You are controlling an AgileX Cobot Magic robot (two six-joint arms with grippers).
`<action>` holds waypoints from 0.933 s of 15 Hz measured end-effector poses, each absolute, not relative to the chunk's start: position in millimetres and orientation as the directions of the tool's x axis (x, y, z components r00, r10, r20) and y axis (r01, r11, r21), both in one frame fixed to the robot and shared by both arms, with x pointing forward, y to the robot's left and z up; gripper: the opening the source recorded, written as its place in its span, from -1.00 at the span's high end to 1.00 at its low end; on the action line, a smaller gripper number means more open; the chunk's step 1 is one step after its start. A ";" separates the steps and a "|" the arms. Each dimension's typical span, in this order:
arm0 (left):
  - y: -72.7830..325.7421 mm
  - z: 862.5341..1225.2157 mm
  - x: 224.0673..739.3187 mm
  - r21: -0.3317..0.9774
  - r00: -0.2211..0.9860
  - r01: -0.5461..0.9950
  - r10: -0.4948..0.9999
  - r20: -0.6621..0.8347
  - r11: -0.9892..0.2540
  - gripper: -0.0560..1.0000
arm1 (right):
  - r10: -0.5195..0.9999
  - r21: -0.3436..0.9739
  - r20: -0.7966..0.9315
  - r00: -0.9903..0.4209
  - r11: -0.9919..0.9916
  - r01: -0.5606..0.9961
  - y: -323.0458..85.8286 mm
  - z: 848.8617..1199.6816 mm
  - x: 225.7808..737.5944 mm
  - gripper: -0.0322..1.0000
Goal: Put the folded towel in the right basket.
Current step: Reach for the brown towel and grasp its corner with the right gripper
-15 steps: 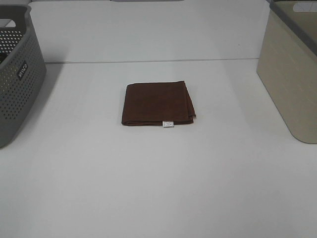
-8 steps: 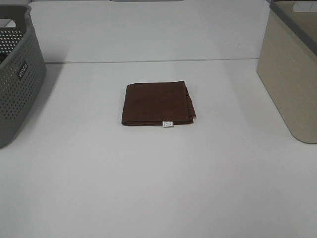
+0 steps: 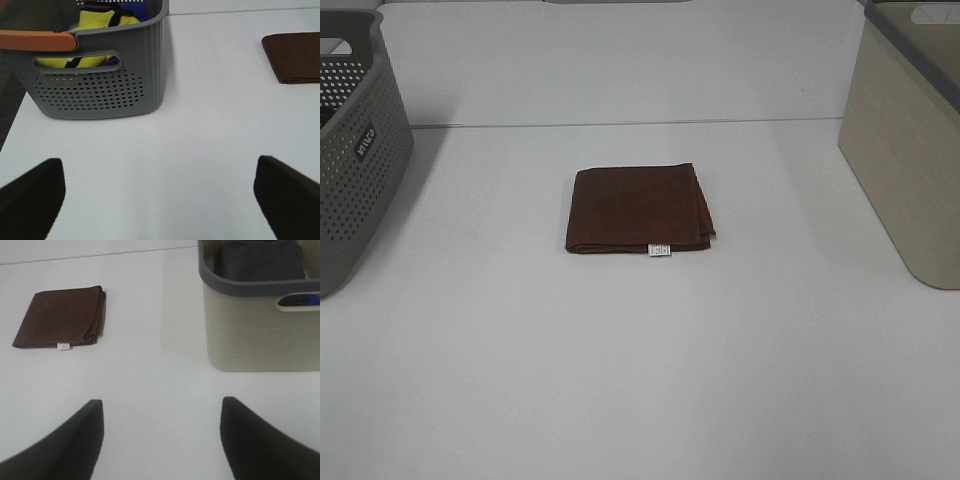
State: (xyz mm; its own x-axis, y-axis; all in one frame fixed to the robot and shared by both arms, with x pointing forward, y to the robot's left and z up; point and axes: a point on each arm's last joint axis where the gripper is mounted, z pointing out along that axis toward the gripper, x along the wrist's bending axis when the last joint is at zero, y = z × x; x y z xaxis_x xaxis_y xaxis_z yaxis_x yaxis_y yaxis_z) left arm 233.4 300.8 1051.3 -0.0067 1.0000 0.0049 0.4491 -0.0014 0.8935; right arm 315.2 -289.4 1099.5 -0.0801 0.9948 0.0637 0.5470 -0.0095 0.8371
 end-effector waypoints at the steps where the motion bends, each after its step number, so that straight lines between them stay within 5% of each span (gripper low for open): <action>1: 300.8 1051.3 233.4 0.893 -0.007 0.449 1.000 0.005 -0.001 -0.95 | 0.993 0.822 0.066 -0.097 0.001 0.570 -288.7 1106.7 331.0 -0.30; 8: 300.8 1051.3 233.4 0.893 -0.007 0.449 1.000 0.005 -0.001 -0.95 | 0.978 0.732 0.104 -0.183 0.049 0.679 -286.8 1158.3 464.6 -0.30; 14: 300.8 1051.3 233.4 0.893 -0.007 0.449 1.000 0.005 -0.001 -0.95 | 0.937 0.705 0.129 -0.324 0.143 0.695 -257.0 1166.0 550.5 -0.30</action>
State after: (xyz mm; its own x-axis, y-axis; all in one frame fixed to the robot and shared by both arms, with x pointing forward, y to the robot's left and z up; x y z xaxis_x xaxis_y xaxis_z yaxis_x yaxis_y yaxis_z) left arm 233.4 300.8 1051.3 -0.0067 1.0000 0.0049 0.4491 -0.0014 0.8935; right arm 550.5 -257.0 1166.0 -0.3240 0.9372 0.1295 0.6946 0.1427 0.7051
